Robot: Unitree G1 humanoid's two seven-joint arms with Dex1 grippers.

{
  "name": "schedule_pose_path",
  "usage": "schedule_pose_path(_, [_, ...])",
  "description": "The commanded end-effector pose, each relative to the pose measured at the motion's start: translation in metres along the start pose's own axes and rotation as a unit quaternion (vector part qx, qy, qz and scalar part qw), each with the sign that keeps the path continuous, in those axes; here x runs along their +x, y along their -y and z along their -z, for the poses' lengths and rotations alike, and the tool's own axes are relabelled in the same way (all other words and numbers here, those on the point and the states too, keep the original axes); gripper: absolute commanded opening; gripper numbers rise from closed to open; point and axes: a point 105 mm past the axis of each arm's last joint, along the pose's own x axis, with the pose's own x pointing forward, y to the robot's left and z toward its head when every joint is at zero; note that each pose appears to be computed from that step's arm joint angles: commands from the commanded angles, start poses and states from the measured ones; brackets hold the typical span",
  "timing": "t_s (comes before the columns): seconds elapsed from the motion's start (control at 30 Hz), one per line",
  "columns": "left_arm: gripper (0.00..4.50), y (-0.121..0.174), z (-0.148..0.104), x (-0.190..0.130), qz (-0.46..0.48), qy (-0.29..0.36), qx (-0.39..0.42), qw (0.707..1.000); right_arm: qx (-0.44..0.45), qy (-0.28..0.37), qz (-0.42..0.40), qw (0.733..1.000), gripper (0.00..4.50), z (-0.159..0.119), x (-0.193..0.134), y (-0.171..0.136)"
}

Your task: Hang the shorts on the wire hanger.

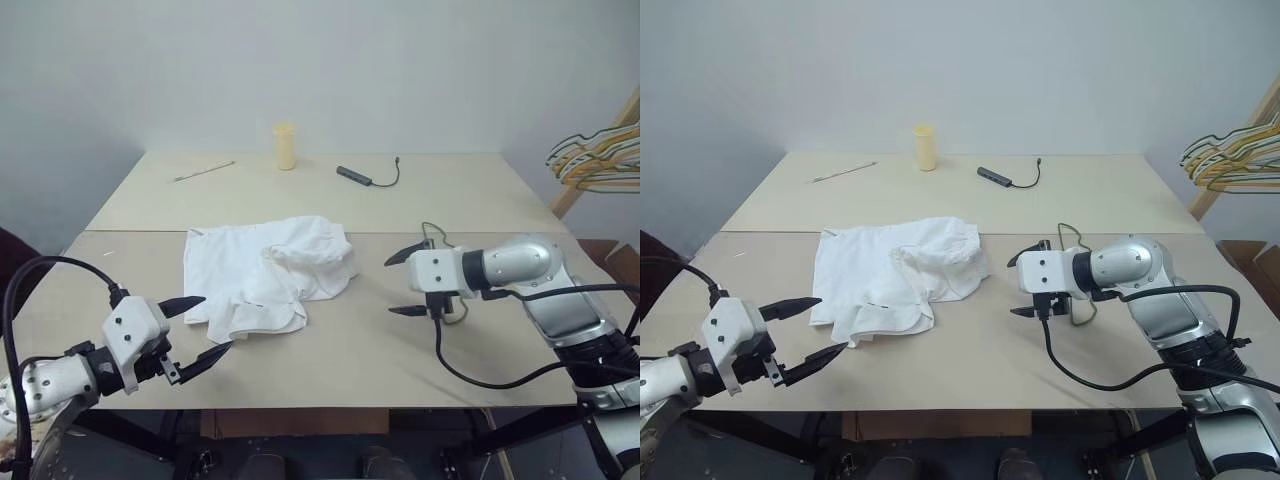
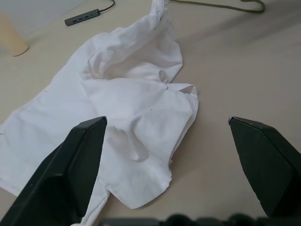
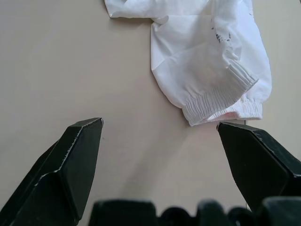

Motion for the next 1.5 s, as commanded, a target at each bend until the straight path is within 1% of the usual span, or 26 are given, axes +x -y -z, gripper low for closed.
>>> schedule_pose_path(0.03, [4.5, -0.003, -0.004, 0.001, -0.004, 0.002, 0.008, 1.0, -0.015, 0.002, 0.02, 1.0, 4.49, -0.006, -0.006, 0.008])
schedule_pose_path(0.13, [4.5, -0.008, -0.006, 0.004, -0.027, 0.006, 0.014, 1.0, -0.016, 0.003, 0.021, 1.0, 4.49, -0.006, -0.005, 0.008])
schedule_pose_path(0.37, [4.5, -0.008, -0.002, 0.007, -0.03, -0.006, 0.018, 0.999, -0.015, 0.002, 0.024, 1.0, 4.49, -0.006, -0.005, 0.009])
schedule_pose_path(0.5, [4.5, -0.009, 0.004, 0.009, -0.04, -0.017, 0.013, 0.999, -0.018, -0.003, 0.024, 1.0, 4.49, -0.003, -0.003, 0.01])
schedule_pose_path(0.63, [4.5, -0.003, 0.01, 0.011, -0.032, -0.021, 0.003, 0.999, -0.014, -0.001, 0.038, 0.999, 4.49, -0.007, -0.005, 0.013])
schedule_pose_path(0.73, [4.5, -0.003, 0.013, 0.017, -0.037, -0.022, 0.001, 0.999, -0.007, -0.005, 0.039, 0.999, 4.49, -0.005, -0.004, 0.005])
schedule_pose_path(0.83, [4.5, -0.005, 0.015, 0.028, -0.052, -0.014, -0.003, 0.999, -0.001, -0.009, 0.043, 0.999, 4.49, -0.004, -0.002, 0.002])
schedule_pose_path(0.93, [4.5, 0.016, 0.016, 0.045, -0.013, 0.002, -0.008, 1.0, 0.004, -0.008, 0.054, 0.999, 4.49, -0.005, 0.0, 0.001])
schedule_pose_path(1.0, [4.5, 0.024, 0.019, 0.056, -0.009, 0.001, 0.001, 1.0, 0.006, -0.007, 0.058, 0.998, 4.49, -0.007, 0.0, 0.001])
schedule_pose_path(1.13, [4.5, 0.028, 0.024, 0.096, -0.093, 0.002, -0.001, 0.996, 0.011, -0.01, 0.064, 0.998, 4.49, -0.006, 0.002, -0.003])
schedule_pose_path(1.2, [4.5, 0.027, 0.026, 0.105, -0.122, -0.007, -0.003, 0.992, 0.013, -0.011, 0.066, 0.998, 4.49, -0.006, 0.002, -0.003])
schedule_pose_path(1.27, [4.5, 0.035, 0.027, 0.119, -0.138, -0.015, -0.007, 0.99, 0.012, -0.014, 0.07, 0.997, 4.49, -0.005, 0.002, -0.003])
schedule_pose_path(1.37, [4.5, 0.042, 0.029, 0.132, -0.147, -0.028, 0.001, 0.989, 0.011, -0.016, 0.074, 0.997, 4.49, -0.004, 0.002, -0.001])
schedule_pose_path(1.5, [4.5, 0.04, 0.035, 0.141, -0.174, -0.06, -0.004, 0.983, 0.006, -0.02, 0.081, 0.997, 4.49, -0.003, 0.003, 0.003])
